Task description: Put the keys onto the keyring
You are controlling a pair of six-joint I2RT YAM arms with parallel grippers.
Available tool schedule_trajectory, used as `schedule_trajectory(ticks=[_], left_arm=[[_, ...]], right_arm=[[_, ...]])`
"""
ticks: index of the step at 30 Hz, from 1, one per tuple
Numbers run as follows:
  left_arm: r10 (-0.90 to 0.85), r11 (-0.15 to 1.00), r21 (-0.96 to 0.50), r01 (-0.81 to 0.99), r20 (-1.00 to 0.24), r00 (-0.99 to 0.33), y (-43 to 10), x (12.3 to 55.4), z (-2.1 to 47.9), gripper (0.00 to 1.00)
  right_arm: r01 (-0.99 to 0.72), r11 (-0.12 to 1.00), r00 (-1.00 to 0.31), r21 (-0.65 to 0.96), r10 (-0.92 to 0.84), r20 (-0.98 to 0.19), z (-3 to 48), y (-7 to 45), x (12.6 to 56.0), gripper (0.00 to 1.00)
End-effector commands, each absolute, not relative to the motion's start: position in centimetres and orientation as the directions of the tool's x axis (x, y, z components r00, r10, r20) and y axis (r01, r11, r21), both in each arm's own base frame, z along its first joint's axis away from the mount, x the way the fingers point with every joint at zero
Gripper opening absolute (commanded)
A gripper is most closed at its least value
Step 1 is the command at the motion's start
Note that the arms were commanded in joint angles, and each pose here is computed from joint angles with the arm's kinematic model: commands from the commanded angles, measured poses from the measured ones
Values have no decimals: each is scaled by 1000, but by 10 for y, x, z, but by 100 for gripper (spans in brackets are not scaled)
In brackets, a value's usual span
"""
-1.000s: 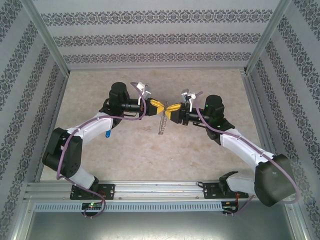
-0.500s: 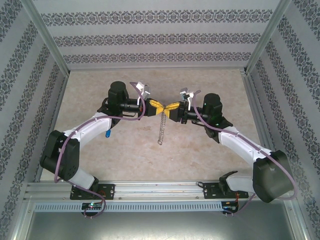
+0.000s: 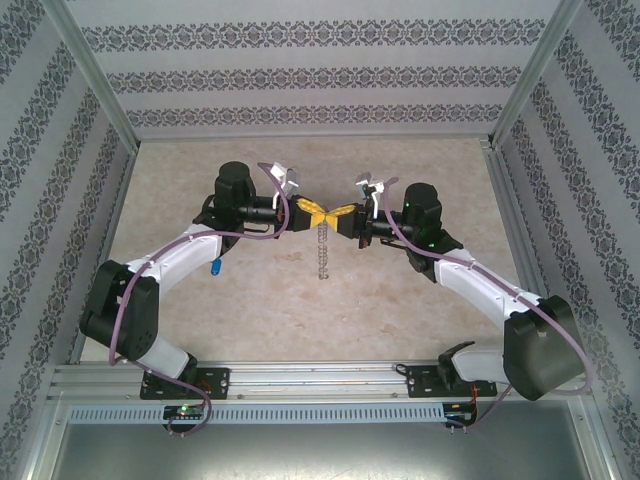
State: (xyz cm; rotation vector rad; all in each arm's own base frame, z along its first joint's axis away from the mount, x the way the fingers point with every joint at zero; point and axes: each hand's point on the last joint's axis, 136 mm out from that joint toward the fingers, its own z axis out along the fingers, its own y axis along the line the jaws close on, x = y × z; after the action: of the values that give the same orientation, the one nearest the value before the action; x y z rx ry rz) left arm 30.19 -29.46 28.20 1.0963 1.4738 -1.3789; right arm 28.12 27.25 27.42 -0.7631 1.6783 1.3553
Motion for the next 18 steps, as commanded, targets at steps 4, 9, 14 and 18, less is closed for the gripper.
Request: schedule_trajectory(ticks=[4,9,14,18], left_arm=[[26,22,-213,977,-977,-214,-294,298,309,12],[-42,160,-180,971,-984,-175,-281,307,324,30],[-75,293,-266,918,-964,-255,-269,317,330,41],[-95,309,-278,909,-961,-261,-265,314,336,43]], right_arm=[[-881,237,-406,410,69,-911,293,275,287,0],[-885,268,-369,381,97,-924,300,267,291,0],[-894,299,-310,335,129,-942,313,259,295,0],[-907,305,-251,289,158,-955,329,257,296,0]])
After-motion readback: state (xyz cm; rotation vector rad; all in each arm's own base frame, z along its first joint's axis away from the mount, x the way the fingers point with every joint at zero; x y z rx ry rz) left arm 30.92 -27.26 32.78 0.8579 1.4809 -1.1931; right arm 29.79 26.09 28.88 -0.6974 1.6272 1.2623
